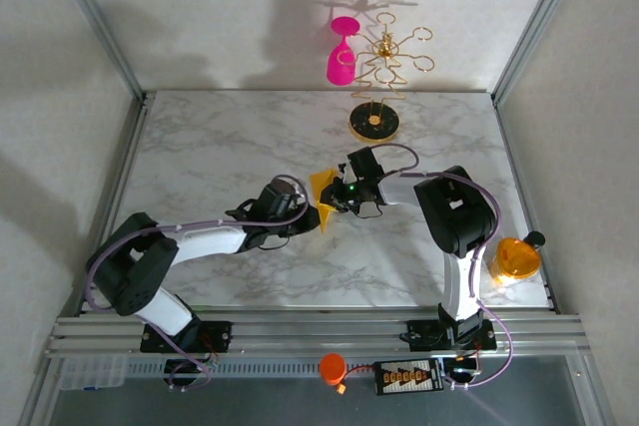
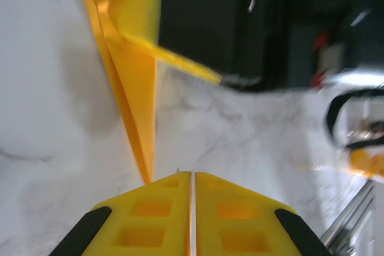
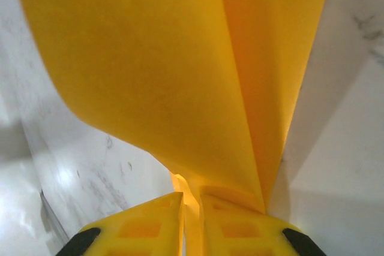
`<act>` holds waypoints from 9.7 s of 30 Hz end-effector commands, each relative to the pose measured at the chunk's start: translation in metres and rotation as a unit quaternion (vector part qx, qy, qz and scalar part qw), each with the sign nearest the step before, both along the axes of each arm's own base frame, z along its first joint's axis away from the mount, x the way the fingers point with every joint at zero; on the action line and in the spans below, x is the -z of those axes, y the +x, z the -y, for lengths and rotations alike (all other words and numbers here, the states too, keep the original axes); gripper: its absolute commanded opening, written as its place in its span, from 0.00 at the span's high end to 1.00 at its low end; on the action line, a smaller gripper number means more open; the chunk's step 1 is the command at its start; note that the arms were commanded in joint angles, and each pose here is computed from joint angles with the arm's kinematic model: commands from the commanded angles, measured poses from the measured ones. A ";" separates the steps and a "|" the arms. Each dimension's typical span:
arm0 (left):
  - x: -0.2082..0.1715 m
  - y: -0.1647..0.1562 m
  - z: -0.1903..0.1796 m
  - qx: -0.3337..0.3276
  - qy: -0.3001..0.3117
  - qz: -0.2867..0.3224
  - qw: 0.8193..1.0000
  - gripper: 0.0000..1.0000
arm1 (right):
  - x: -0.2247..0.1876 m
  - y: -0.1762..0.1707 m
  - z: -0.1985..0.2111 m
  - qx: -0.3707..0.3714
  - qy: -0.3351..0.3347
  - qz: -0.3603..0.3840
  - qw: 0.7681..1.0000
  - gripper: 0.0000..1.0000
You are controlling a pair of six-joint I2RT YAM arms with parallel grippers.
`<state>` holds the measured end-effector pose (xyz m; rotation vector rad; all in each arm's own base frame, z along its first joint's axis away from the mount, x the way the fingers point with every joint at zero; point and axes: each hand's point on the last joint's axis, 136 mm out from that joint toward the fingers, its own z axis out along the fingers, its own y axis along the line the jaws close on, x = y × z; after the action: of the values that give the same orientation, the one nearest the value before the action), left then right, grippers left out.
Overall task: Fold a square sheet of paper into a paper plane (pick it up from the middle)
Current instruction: Fold the wing for the fifth time at the center of the table.
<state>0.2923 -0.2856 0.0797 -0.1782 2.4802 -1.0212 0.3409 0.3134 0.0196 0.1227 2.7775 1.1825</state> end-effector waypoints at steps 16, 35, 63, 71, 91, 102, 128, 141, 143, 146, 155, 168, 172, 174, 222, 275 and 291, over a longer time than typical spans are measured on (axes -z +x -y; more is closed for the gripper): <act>0.023 0.030 0.017 -0.050 -0.051 -0.043 0.997 0.93 | 0.017 0.002 0.014 0.109 -0.049 -0.022 0.993 0.83; 0.075 0.025 -0.005 -0.079 0.040 -0.092 0.992 1.00 | -0.024 0.011 0.000 0.071 -0.013 0.026 0.997 0.82; 0.086 0.001 -0.010 -0.016 0.080 -0.118 0.990 1.00 | -0.022 0.045 0.016 -0.128 -0.075 0.171 0.974 0.80; 0.089 -0.001 -0.011 -0.011 0.083 -0.122 0.989 1.00 | -0.012 0.048 0.015 -0.136 -0.074 0.164 0.974 0.80; 0.034 0.022 0.011 0.012 0.031 -0.057 0.998 0.94 | 0.036 0.034 0.042 -0.122 -0.154 0.090 0.976 0.80; 0.033 0.063 0.023 -0.031 0.020 -0.037 0.999 0.93 | 0.046 0.025 0.045 -0.108 -0.166 0.057 0.979 0.80; 0.095 0.047 -0.023 -0.120 0.099 -0.108 0.982 1.00 | -0.043 0.052 0.027 -0.104 -0.080 0.170 0.977 0.80; 0.097 0.043 -0.022 -0.116 0.101 -0.116 0.981 1.00 | -0.015 0.060 0.037 -0.112 -0.109 0.168 0.973 0.81; 0.098 0.042 -0.022 -0.110 0.101 -0.119 0.982 1.00 | -0.010 0.064 0.037 -0.111 -0.113 0.165 0.973 0.81; 0.099 0.040 -0.022 -0.105 0.104 -0.121 0.982 1.00 | -0.004 0.067 0.038 -0.109 -0.120 0.159 0.974 0.81; 0.102 0.032 -0.026 -0.085 0.121 -0.126 0.981 1.00 | 0.019 0.065 0.051 -0.092 -0.159 0.125 0.975 0.81; 0.024 0.065 0.026 -0.003 0.020 -0.030 0.999 0.97 | 0.055 0.034 0.070 -0.080 -0.190 0.054 0.977 0.82; 0.035 0.070 0.034 0.006 0.021 -0.040 0.999 0.96 | 0.056 0.032 0.069 -0.080 -0.189 0.051 0.977 0.82; 0.043 0.071 0.035 0.006 0.026 -0.047 0.999 0.96 | 0.056 0.032 0.069 -0.080 -0.189 0.050 0.977 0.82; 0.049 0.069 -0.002 -0.089 0.062 -0.054 0.993 1.00 | 0.024 0.009 0.043 -0.018 -0.144 0.005 0.989 0.84; 0.139 -0.005 -0.084 -0.114 0.197 -0.162 0.960 1.00 | 0.023 0.046 0.049 0.011 -0.083 0.043 0.996 0.93; 0.137 -0.003 -0.078 -0.093 0.195 -0.159 0.963 1.00 | 0.007 0.118 0.106 0.115 -0.088 0.075 0.987 0.92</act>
<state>0.3485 -0.2703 0.0143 -0.3958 2.5205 -0.8165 0.4348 0.2371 0.0206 0.2269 2.6662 1.0256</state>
